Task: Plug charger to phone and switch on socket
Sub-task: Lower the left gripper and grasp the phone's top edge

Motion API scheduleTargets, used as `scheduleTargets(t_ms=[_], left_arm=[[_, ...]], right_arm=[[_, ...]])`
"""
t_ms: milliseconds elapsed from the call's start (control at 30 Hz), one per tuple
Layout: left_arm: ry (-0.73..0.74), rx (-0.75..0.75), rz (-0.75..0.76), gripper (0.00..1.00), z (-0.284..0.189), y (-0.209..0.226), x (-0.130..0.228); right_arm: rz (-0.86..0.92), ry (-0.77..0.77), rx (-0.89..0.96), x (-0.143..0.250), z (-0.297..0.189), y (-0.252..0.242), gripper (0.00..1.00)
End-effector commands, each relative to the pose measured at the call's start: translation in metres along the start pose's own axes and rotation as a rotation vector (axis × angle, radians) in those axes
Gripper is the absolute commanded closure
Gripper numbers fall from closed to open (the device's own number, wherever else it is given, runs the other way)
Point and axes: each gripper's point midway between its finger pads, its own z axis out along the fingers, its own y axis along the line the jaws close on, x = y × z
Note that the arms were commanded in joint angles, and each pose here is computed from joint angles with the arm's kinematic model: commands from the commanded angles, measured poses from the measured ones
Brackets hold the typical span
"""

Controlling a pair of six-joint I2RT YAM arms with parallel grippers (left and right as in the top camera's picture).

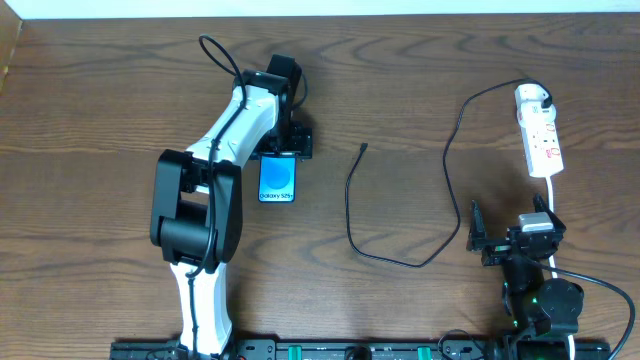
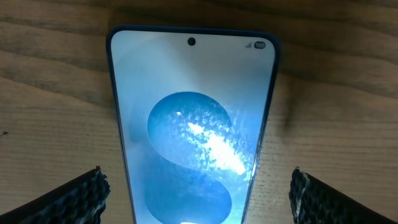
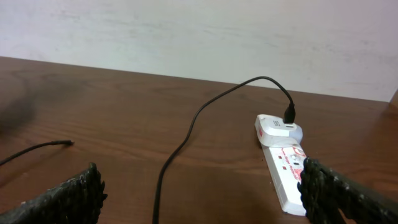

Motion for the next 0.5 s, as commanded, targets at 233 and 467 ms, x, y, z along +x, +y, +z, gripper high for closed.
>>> scheduleTargets(t_ms=[233, 467], left_arm=[[0.001, -0.053, -0.014, 0.06, 0.016, 0.011, -0.007], [0.012, -0.047, -0.011, 0.06, 0.027, 0.012, -0.001]], right_arm=[[0.011, 0.001, 0.001, 0.001, 0.000, 0.000, 0.01], [0.011, 0.001, 0.001, 0.001, 0.000, 0.000, 0.01]])
